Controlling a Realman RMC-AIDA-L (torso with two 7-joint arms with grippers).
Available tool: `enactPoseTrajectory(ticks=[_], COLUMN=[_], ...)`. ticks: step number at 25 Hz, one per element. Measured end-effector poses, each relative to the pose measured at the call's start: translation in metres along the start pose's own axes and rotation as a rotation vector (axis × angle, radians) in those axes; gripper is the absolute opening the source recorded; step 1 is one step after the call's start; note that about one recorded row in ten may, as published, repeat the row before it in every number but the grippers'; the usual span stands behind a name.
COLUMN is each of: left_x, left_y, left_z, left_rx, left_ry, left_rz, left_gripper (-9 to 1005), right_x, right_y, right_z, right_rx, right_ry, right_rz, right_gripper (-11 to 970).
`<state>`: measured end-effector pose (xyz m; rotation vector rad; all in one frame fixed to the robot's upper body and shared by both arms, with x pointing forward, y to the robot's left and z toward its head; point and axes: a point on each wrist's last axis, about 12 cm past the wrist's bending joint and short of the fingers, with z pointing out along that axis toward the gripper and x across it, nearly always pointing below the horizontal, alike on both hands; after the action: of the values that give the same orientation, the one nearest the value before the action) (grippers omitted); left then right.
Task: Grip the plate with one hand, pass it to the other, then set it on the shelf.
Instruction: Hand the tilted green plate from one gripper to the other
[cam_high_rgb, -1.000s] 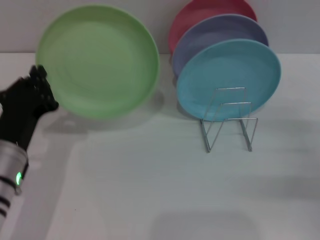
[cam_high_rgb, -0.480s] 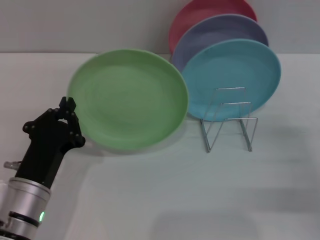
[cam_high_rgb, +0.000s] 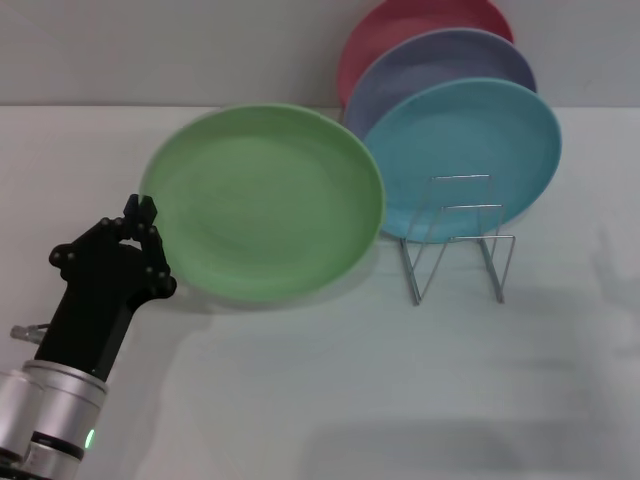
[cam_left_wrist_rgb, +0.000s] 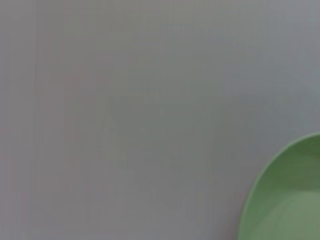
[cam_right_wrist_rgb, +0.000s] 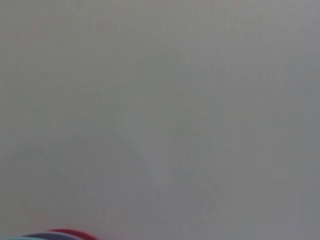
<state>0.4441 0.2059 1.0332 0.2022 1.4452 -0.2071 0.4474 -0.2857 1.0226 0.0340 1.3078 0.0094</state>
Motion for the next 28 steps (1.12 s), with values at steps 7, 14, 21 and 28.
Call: enactPoseTrajectory(ticks=[7,14,21,28], left_x=[-0.003,-0.004,-0.006,-0.006], left_y=[0.002,0.001,-0.001,-0.003], left_z=[-0.001,0.000,0.002,0.001], left_rx=[-0.015,-0.017,-0.018,-0.013], left_ry=[-0.028,-0.038,-0.045,-0.055], left_rz=[0.081,0.103,0.147,0.152], left_gripper=[28,29,29,29], right_x=[-0.001,-0.010,-0.011,-0.011], right_y=[0.034,0.066,0.080,0.085], right_z=[-0.009,-0.023,-0.030,-0.025], right_rx=[-0.082,-0.115,-0.170,-0.209], right_ry=[0.017,0.024,0.049,0.077], right_rz=[0.053,0.057,0.087,0.107], right_gripper=[736,735,734,733])
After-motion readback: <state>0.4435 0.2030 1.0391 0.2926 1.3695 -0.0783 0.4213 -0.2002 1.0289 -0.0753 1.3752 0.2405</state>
